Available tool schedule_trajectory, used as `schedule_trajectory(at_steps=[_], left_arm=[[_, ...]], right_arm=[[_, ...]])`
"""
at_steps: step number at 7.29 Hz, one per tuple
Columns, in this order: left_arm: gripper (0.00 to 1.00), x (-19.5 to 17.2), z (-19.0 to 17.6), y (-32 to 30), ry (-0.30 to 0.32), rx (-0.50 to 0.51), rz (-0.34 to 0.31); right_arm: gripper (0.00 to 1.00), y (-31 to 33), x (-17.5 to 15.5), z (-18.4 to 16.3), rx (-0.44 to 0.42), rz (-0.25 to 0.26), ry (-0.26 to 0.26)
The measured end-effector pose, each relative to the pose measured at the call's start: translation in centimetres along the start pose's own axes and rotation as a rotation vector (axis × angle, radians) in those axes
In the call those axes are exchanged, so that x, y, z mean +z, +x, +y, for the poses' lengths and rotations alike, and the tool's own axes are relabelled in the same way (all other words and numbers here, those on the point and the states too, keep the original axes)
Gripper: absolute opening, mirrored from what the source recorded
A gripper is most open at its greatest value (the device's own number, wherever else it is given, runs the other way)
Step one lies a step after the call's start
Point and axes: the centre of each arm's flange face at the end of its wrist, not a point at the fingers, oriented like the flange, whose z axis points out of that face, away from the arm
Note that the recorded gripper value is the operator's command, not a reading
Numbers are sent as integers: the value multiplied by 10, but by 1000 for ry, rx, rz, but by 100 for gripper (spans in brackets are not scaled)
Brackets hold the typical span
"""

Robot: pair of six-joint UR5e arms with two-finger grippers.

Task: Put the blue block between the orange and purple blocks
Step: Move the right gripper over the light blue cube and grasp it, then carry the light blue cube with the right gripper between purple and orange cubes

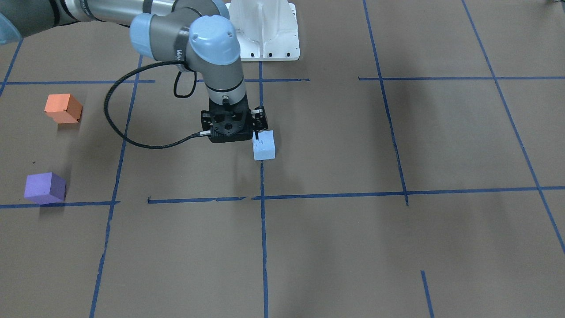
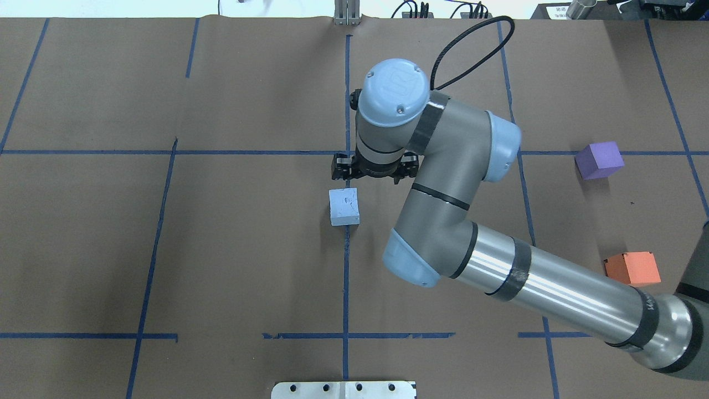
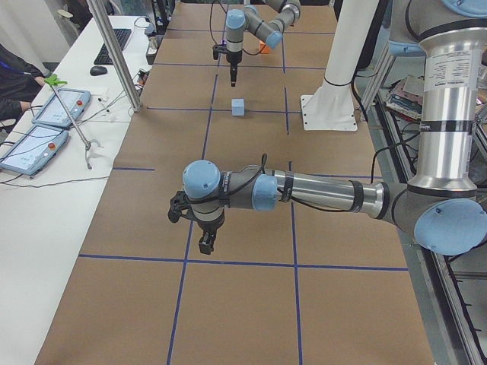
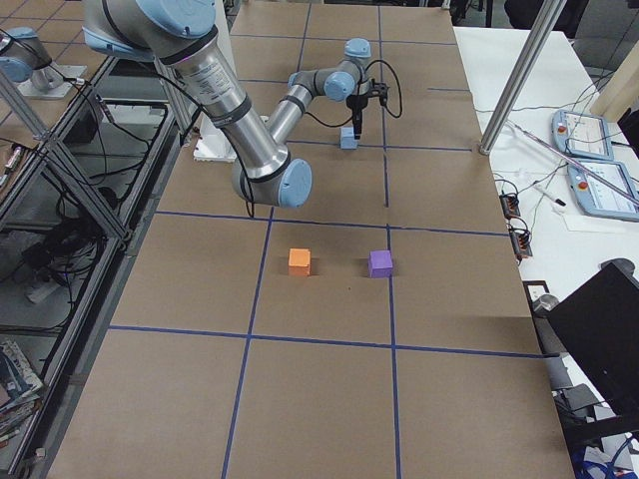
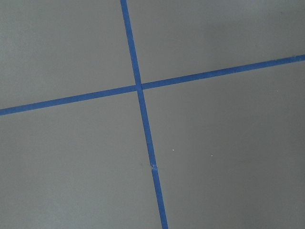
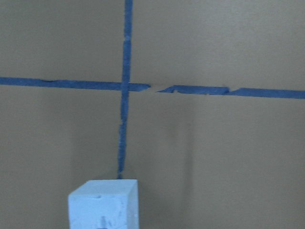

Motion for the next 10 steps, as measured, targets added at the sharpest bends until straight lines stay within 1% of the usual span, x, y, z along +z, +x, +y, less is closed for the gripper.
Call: schedule_trajectory(at_steps=[2, 3, 4, 6, 7, 8, 9, 10], left_arm=[[100, 0, -1, 1, 1, 1, 0], [100, -1, -2, 1, 2, 2, 0], [100, -1, -2, 2, 2, 3, 0], [100, 0, -2, 1, 0, 1, 1], [100, 0, -2, 0, 0, 0, 1], [100, 0, -2, 0, -1, 0, 1], [100, 0, -1, 0, 0, -1, 1], [100, 0, -1, 1, 0, 0, 0]], right_arm=[[100, -23, 32, 5, 6, -10, 12], [100, -30, 38, 8, 4, -11, 17], [100, -34, 46, 11, 0, -3, 12], [99, -37, 73, 18, -9, 36, -9], [73, -38, 81, 21, -11, 49, -15], [21, -39, 85, 23, -11, 55, -18], [4, -42, 84, 22, -10, 54, -17], [4, -43, 82, 20, -8, 51, -13]])
